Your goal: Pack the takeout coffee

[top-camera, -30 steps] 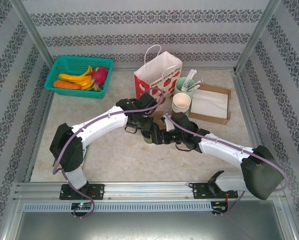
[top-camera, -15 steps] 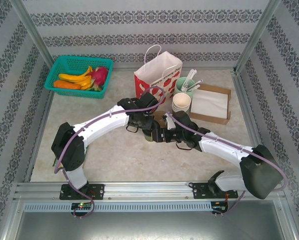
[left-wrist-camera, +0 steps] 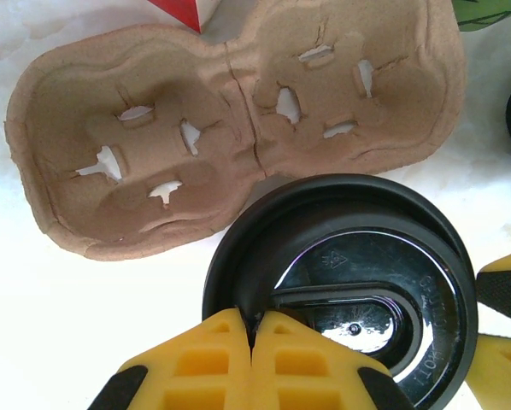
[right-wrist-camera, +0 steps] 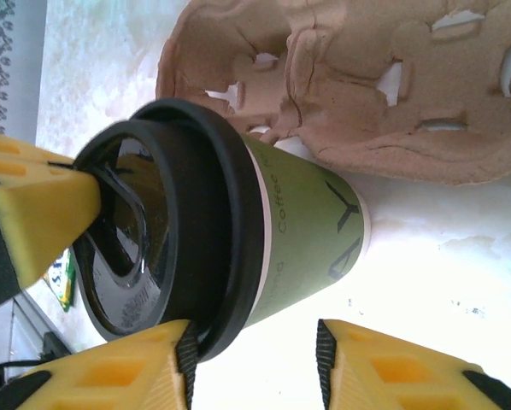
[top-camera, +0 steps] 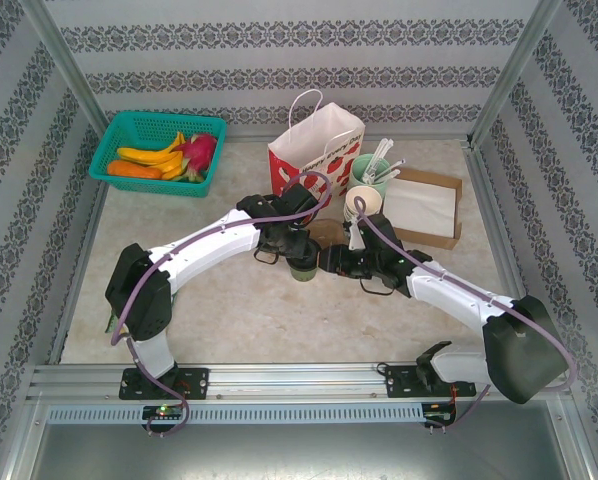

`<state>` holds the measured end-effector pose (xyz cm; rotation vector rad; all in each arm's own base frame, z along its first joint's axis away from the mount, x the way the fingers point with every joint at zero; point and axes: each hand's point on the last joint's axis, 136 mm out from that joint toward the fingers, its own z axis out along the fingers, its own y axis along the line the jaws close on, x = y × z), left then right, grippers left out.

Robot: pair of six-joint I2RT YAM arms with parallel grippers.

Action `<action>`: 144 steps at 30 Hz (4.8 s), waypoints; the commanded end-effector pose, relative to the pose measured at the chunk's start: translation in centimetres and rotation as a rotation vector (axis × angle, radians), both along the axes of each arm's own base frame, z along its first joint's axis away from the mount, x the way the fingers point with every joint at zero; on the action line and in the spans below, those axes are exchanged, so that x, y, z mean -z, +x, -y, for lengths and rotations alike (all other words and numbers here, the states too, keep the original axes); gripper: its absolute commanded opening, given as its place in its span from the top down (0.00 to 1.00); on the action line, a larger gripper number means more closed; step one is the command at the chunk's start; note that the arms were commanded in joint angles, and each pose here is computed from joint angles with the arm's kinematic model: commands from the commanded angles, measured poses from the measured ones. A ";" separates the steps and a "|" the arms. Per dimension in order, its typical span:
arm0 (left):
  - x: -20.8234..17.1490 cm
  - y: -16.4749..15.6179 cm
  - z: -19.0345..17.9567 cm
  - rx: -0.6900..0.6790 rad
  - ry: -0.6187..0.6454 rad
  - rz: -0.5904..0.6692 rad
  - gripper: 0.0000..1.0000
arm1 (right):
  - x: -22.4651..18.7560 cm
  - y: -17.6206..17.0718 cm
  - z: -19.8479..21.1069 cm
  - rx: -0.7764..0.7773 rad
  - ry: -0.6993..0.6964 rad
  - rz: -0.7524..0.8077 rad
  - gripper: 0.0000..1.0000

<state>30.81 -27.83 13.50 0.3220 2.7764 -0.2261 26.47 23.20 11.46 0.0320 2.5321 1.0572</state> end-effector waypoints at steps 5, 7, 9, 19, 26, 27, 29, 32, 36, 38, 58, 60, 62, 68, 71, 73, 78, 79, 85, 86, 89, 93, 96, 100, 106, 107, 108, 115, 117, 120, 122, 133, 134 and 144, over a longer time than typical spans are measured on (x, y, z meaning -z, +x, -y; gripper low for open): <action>5.8 -3.8 -0.9 0.034 0.090 -0.199 1.00 | 4.6 -0.7 1.9 0.064 -0.128 -0.114 0.62; 7.2 -4.7 -1.0 0.025 0.094 -0.254 1.00 | 6.1 -1.7 2.3 0.054 -0.145 -0.158 0.63; 7.3 -4.8 -1.2 0.020 0.109 -0.264 1.00 | 5.7 -1.8 2.4 0.045 -0.151 -0.153 0.63; 2.6 -2.1 -0.5 0.034 0.115 -0.155 1.00 | -3.4 1.8 -0.6 0.007 0.058 -0.002 0.50; 1.6 -1.9 0.0 0.030 0.092 -0.148 1.00 | -2.9 1.7 -1.8 -0.026 0.085 -0.040 0.41; 1.5 -1.9 0.1 0.031 0.085 -0.147 1.00 | -2.8 1.6 -2.1 -0.038 0.085 -0.046 0.39; 1.4 -1.9 0.2 0.031 0.079 -0.145 1.00 | -2.5 1.4 -2.5 -0.053 0.062 -0.056 0.35; 1.3 -1.7 0.2 0.024 0.074 -0.141 1.00 | -1.8 1.1 -2.7 -0.062 0.034 -0.070 0.33; 0.8 -1.4 0.5 0.023 0.043 -0.122 0.99 | -0.5 0.9 -2.5 -0.051 -0.006 -0.100 0.33; 0.3 -1.2 0.5 0.024 0.025 -0.106 0.98 | 0.5 0.7 -2.1 -0.036 -0.050 -0.126 0.33; -3.4 -0.3 1.0 0.048 -0.274 -0.074 0.86 | 3.2 -0.4 -0.9 0.014 -0.214 -0.246 0.45; -3.8 -0.1 0.9 0.039 -0.315 -0.065 0.85 | 3.2 -0.4 -1.0 0.012 -0.217 -0.244 0.45; -4.3 0.0 0.6 0.028 -0.348 -0.053 0.84 | 3.2 -0.4 -1.0 0.013 -0.221 -0.245 0.45; -5.2 1.5 -2.6 -0.125 -0.383 0.027 0.64 | 2.7 -0.2 -1.3 0.006 -0.216 -0.234 0.45; -3.9 2.0 -6.8 -0.312 -0.295 0.048 0.45 | 1.7 0.2 -1.9 -0.009 -0.203 -0.203 0.43; -2.5 1.7 -9.5 -0.424 -0.217 0.030 0.39 | 0.9 0.6 -2.1 -0.010 -0.200 -0.177 0.40; 0.5 0.3 -12.7 -0.574 -0.131 -0.031 0.10 | -0.6 1.3 -2.4 -0.015 -0.195 -0.121 0.32; 0.9 0.2 -12.9 -0.587 -0.124 -0.036 0.07 | -0.8 1.4 -2.5 -0.017 -0.192 -0.111 0.31; 3.2 -0.8 -12.7 -0.592 -0.096 -0.116 0.00 | -3.1 2.0 -3.8 -0.059 -0.162 -0.004 0.21; 3.5 -0.9 -12.3 -0.582 -0.108 -0.127 0.00 | -3.3 1.9 -4.0 -0.070 -0.160 0.007 0.18; 4.0 -0.9 -11.6 -0.557 -0.123 -0.157 0.01 | -3.2 1.9 -4.3 -0.087 -0.178 0.015 0.02; 4.4 -0.8 -10.8 -0.533 -0.147 -0.172 0.01 | -2.4 1.7 -4.5 -0.095 -0.228 0.012 0.02; 4.4 -0.7 -9.8 -0.496 -0.175 -0.187 0.01 | -1.8 1.7 -4.6 -0.096 -0.248 -0.002 0.02; 4.8 -0.8 -9.0 -0.465 -0.184 -0.209 0.01 | -1.4 1.7 -4.9 -0.105 -0.268 -0.009 0.02; 5.3 -1.0 -8.6 -0.456 -0.184 -0.226 0.01 | -0.9 1.7 -4.9 -0.104 -0.313 -0.020 0.02; 5.3 -1.0 -8.6 -0.454 -0.183 -0.225 0.01 | -0.7 1.7 -4.9 -0.104 -0.321 -0.024 0.02; 5.3 -1.0 -8.5 -0.452 -0.185 -0.225 0.01 | -0.5 1.8 -4.8 -0.103 -0.329 -0.029 0.02; 5.3 -1.0 -8.2 -0.437 -0.190 -0.237 0.01 | 1.0 1.6 -5.0 -0.124 -0.408 -0.067 0.02; 5.5 -1.0 -8.1 -0.433 -0.190 -0.242 0.01 | 1.6 1.4 -4.6 -0.122 -0.446 -0.076 0.08; 5.5 -1.1 -7.9 -0.427 -0.189 -0.246 0.01 | 2.9 0.7 -4.0 -0.125 -0.471 -0.103 0.16; 5.5 -1.0 -7.8 -0.423 -0.191 -0.247 0.00 | 3.9 0.2 -3.7 -0.135 -0.476 -0.123 0.17; 3.5 0.6 -8.1 -0.442 -0.210 -0.136 0.01 | 3.0 -2.3 -1.7 -0.149 -0.445 -0.170 0.31; 3.2 0.8 -8.2 -0.444 -0.215 -0.121 0.01 | 2.7 -2.7 -1.2 -0.143 -0.440 -0.177 0.31; 1.0 2.7 -8.3 -0.451 -0.249 0.003 0.01 | 2.2 -8.7 8.3 0.051 -0.505 -0.342 0.34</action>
